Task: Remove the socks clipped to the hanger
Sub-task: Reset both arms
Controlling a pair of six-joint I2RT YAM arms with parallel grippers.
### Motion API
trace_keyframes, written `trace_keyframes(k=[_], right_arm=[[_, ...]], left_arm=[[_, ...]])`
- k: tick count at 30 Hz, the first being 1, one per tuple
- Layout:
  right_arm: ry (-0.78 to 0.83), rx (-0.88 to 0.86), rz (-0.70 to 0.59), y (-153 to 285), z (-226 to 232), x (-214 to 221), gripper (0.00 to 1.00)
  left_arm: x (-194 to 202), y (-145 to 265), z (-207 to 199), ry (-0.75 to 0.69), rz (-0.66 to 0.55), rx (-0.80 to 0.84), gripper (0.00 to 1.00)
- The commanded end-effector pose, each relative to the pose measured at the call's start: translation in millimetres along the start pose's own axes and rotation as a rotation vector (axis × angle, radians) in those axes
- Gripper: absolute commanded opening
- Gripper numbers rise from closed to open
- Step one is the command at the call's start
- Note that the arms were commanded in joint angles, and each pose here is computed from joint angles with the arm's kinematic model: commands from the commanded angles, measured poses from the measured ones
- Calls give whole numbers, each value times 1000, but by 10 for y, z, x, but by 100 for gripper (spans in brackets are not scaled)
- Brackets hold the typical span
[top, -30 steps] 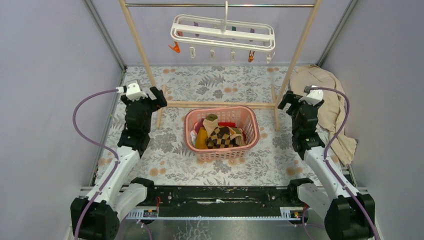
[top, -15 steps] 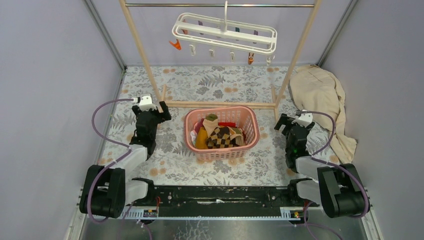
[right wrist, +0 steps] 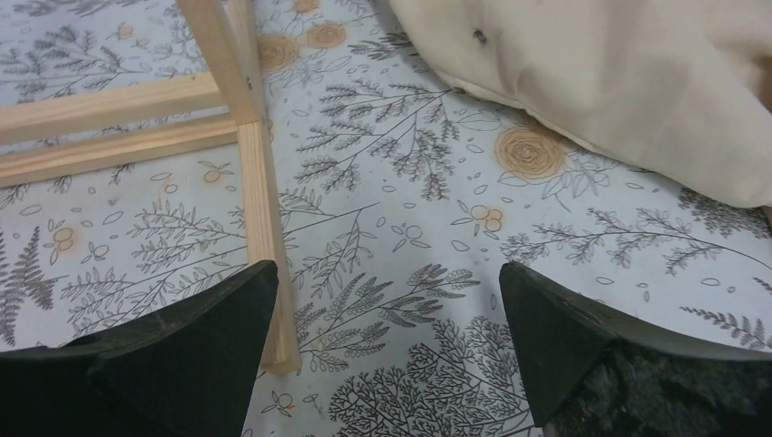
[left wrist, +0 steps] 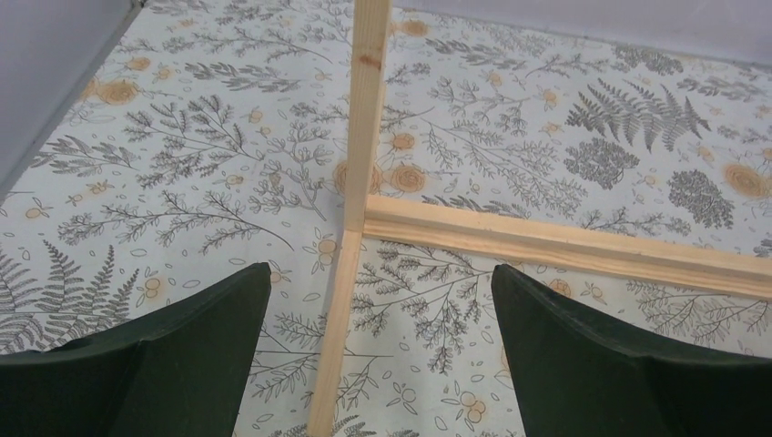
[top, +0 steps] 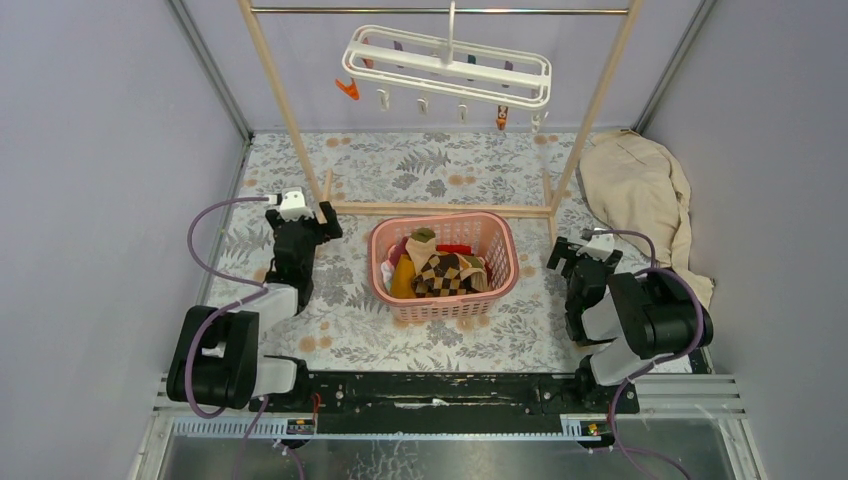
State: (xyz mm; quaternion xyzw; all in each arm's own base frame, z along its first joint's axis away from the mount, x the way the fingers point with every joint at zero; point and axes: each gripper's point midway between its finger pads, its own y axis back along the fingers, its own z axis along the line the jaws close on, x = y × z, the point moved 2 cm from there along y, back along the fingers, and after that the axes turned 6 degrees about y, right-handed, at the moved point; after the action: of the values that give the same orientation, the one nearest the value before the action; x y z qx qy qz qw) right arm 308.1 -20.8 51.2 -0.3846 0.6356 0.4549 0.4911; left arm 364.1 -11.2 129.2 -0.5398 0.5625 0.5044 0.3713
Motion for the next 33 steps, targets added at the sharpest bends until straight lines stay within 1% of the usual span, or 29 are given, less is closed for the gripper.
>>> trace_keyframes(k=[1,4,6,9,13,14,16,18,19,25,28,33], right_arm=[[-8,-36,-154,-98,77,-399,100],[6,-36,-112,-141,93,-358,100],[12,-37,-115,-188,115,-377,100],[25,-37,-72,-239,137,-342,99],[24,-40,-77,-249,145,-355,100],[25,-39,-75,-248,144,-349,100],[24,-40,-75,-249,146,-349,100],[25,-39,-75,-248,144,-347,100],[25,-40,-75,-247,145,-348,100],[25,-40,-76,-252,147,-352,100],[25,-42,-75,-251,150,-349,99],[25,-42,-64,-261,153,-339,99]], left_arm=[[-233,21,1,-2,-104,17,99],[-190,53,15,-22,-91,18,99],[-143,61,35,-44,-86,18,99],[-36,31,54,-55,-44,10,99],[130,-54,117,-62,-26,-15,99],[159,-78,89,-72,2,-4,99],[146,-39,103,-77,-33,-1,99],[121,47,115,-73,-106,14,99],[114,75,90,-80,-121,37,99],[235,-96,101,-84,-42,14,99],[220,-70,116,-79,-62,9,99],[223,-70,120,-76,-60,8,99]])
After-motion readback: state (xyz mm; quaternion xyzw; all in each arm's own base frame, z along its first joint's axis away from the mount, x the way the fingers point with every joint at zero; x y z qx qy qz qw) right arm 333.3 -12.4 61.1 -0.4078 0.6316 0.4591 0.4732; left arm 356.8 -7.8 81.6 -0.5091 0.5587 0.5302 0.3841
